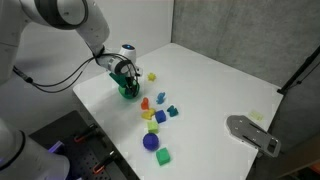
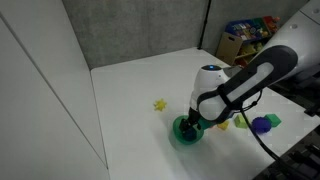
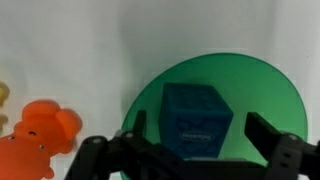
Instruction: Remove the blue block from the bowl and put it on top of the blue block on the table
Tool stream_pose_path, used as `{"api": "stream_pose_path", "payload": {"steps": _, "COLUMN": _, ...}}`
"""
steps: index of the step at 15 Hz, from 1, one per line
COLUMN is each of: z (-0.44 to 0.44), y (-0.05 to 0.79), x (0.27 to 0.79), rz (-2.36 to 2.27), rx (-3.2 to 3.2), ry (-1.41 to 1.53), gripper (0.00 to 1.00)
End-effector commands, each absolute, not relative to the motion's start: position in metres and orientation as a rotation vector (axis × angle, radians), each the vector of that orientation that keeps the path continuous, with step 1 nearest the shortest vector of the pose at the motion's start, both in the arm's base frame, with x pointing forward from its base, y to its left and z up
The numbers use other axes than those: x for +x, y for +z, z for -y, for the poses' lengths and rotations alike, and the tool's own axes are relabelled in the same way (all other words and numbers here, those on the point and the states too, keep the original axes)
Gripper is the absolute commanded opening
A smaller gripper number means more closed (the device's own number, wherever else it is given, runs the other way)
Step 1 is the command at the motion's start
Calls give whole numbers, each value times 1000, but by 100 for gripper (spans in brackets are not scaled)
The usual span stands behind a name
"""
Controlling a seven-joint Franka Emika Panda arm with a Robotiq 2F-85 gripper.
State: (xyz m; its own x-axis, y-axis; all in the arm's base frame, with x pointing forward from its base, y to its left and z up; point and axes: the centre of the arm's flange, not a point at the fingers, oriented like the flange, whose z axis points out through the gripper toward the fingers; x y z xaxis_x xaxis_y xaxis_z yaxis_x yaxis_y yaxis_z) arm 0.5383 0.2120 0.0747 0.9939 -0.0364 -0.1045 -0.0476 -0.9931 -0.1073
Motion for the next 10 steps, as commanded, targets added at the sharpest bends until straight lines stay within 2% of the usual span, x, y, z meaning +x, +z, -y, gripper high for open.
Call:
{"api": "stream_pose_path", "payload": {"steps": 1, "z": -221, "y": 67, "x": 546, "rz": -101, "rx": -3027, "ry": 131, "gripper": 100}}
{"api": "stream_pose_path", "payload": {"steps": 7, "z": -229, "y": 59, "x": 547, "rz": -115, "rx": -3051, "ry": 75, "gripper": 100}}
{"api": "stream_pose_path", "payload": {"steps": 8, "z": -229, "y": 58, "x": 548, "rz": -116, "rx": -3056, "ry": 62, "gripper": 75}}
{"api": "stream_pose_path", "payload": {"steps": 9, "z": -229, "y": 58, "x": 548, "rz": -112, "rx": -3065, "ry": 51, "gripper": 74}}
{"api": "stream_pose_path", "payload": {"steps": 10, "z": -229, "y": 59, "x": 548, "rz": -108, "rx": -3070, "ry": 42, "gripper": 66}}
